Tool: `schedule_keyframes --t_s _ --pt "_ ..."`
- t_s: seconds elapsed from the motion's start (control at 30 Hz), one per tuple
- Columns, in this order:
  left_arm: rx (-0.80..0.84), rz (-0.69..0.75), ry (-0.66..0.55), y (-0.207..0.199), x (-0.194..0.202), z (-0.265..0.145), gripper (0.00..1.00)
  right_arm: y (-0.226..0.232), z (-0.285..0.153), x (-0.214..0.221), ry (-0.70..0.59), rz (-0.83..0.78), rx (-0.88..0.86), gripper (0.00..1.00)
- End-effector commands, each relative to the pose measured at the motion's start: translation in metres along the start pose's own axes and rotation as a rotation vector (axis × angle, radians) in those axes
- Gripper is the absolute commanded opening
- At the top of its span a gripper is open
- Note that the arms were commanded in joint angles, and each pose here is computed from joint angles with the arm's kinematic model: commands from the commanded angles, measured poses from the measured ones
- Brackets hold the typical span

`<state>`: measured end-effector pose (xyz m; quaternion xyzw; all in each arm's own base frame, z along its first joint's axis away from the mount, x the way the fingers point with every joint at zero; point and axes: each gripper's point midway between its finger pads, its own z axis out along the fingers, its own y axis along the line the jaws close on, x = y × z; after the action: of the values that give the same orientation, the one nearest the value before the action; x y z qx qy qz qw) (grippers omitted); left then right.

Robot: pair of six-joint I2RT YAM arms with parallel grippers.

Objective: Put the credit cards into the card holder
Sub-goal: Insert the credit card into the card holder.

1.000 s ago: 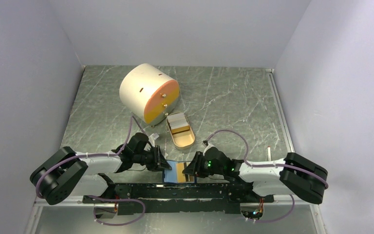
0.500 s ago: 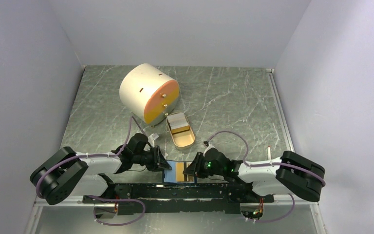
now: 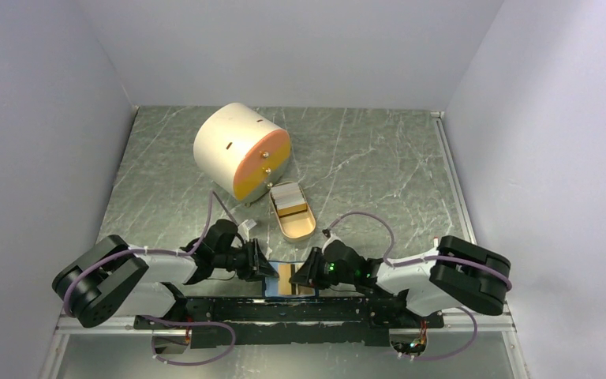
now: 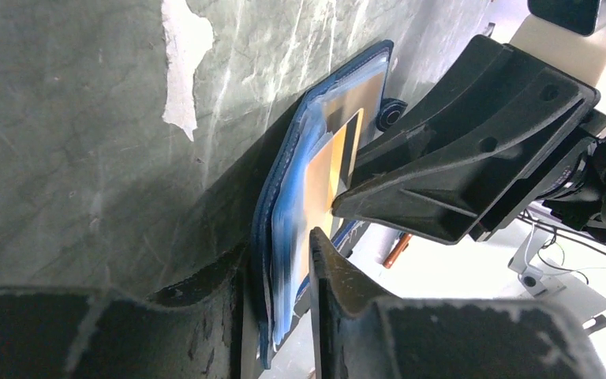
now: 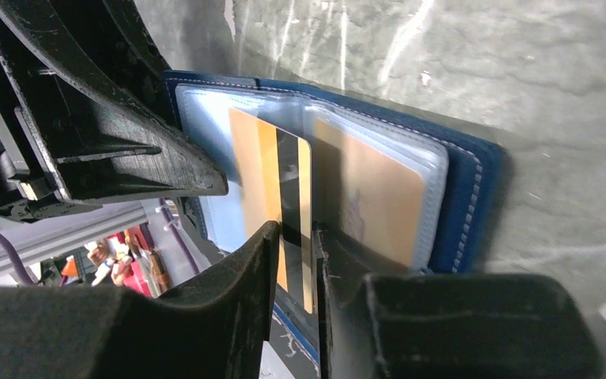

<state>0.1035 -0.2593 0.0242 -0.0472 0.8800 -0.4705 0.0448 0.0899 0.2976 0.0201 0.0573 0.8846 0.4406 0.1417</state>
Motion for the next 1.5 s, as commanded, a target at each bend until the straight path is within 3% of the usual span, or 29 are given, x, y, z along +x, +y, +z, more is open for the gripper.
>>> schedule_keyframes --t_s 0.0,0.2,0.47,0.63,0.83,1.47 --pt "0.074 0.017 0.010 -0.012 0.003 -0.002 0.32 -0.007 0.008 0.004 0.013 -0.036 0.051 0.27" --pt "0.090 0.003 0.018 -0.011 0.005 -0.001 0.32 -0.004 0.010 0.003 0.003 -0.065 0.084 0.32" --pt "0.083 -0.003 0.022 -0.008 0.005 0.001 0.13 -0.018 -0.008 -0.009 -0.061 -0.096 0.171 0.38" --pt "0.090 -0.001 0.024 -0.010 0.004 0.002 0.18 -0.008 -0.008 -0.012 -0.070 -0.106 0.131 0.38" --pt "0.120 0.009 0.036 -0.019 0.006 -0.001 0.32 0.001 0.003 -0.005 -0.033 -0.101 0.086 0.38" --pt "0.104 0.017 0.040 -0.016 0.005 0.005 0.32 0.038 0.012 -0.005 -0.037 -0.080 -0.100 0.34"
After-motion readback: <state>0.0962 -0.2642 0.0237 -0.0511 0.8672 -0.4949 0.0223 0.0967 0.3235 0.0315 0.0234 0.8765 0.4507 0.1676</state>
